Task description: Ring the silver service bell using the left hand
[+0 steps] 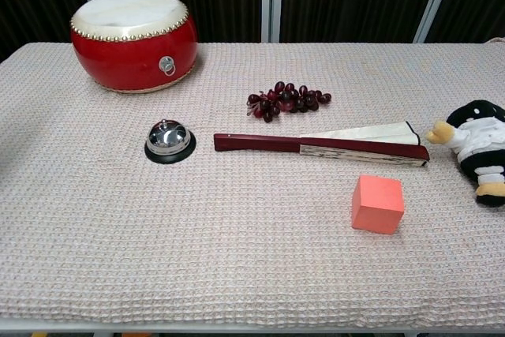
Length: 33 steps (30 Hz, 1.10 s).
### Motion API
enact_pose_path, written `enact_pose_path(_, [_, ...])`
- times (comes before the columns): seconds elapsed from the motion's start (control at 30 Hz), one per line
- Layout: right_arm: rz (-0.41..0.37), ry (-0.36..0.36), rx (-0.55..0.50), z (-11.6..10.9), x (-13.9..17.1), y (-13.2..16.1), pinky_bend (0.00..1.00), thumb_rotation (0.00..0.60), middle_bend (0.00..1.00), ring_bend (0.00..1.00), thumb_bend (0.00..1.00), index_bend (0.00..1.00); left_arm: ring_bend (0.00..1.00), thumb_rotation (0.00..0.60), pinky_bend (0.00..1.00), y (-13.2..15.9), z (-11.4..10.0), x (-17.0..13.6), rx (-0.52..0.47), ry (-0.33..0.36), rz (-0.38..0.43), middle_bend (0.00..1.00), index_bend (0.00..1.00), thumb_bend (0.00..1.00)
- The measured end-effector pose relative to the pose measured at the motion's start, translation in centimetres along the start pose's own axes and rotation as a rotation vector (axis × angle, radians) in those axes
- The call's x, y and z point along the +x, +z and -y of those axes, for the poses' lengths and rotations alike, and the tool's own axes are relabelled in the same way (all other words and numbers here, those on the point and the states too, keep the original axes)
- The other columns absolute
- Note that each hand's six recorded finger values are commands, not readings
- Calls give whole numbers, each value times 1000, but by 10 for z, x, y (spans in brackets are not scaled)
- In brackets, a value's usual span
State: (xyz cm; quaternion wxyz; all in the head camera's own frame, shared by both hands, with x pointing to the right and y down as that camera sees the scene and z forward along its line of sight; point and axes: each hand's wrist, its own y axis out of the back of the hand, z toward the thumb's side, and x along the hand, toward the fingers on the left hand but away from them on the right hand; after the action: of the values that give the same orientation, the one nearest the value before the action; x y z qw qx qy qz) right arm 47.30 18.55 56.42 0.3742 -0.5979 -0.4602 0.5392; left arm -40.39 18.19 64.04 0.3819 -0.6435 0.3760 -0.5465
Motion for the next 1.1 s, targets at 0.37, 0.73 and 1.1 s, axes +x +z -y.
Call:
enact_pose_path(0.37, [23, 9, 1, -1, -2, -9, 0, 600, 0, 0, 222, 0, 0, 247, 0, 73, 38, 39, -77, -71, 162, 0, 33, 0])
enact_pose_path(0.73, [57, 28, -2, 4, -5, -22, 0, 600, 0, 0, 222, 0, 0, 265, 0, 143, 78, 72, -162, -100, 338, 0, 27, 0])
enact_pose_path(1.1, [60, 40, -10, 8, -7, -25, 0, 600, 0, 0, 221, 0, 0, 515, 0, 176, 113, 92, -169, -159, 413, 0, 26, 0])
